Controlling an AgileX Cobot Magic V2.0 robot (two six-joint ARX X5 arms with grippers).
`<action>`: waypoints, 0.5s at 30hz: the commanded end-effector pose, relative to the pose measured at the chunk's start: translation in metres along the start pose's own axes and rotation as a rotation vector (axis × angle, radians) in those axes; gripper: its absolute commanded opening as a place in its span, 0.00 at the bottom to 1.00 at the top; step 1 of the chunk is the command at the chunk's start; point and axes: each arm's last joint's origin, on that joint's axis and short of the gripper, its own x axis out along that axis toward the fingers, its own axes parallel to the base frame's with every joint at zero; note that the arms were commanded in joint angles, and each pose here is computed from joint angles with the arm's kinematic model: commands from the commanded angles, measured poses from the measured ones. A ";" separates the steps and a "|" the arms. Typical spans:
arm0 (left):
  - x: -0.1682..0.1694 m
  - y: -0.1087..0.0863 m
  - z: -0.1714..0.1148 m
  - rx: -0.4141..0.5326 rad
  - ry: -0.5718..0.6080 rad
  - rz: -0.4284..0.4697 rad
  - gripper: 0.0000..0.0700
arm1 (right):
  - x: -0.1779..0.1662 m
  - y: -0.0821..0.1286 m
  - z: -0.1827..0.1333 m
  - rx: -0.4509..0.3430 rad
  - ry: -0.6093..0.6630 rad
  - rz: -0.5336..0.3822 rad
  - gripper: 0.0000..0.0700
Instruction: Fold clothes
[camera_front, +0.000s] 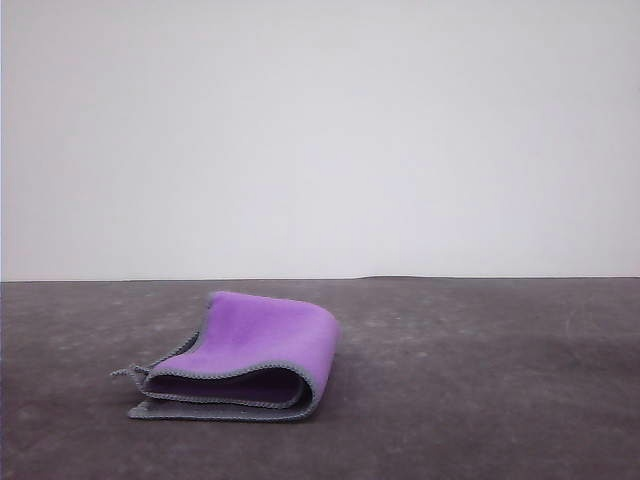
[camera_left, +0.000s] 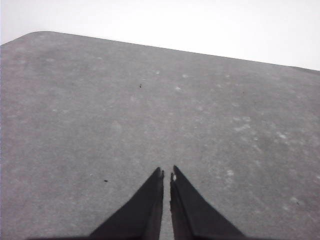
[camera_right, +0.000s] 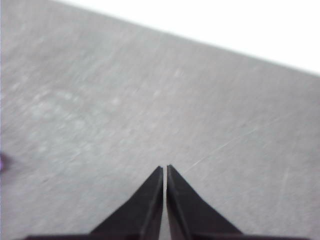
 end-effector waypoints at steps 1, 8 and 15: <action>0.002 0.001 -0.007 -0.009 0.023 0.000 0.02 | -0.005 0.002 -0.014 -0.017 -0.049 -0.023 0.01; 0.002 0.001 -0.007 -0.009 0.023 0.000 0.02 | -0.019 0.007 -0.067 -0.028 -0.156 -0.113 0.01; 0.002 0.001 -0.007 -0.009 0.023 0.000 0.02 | -0.019 0.008 -0.094 -0.014 -0.176 -0.156 0.01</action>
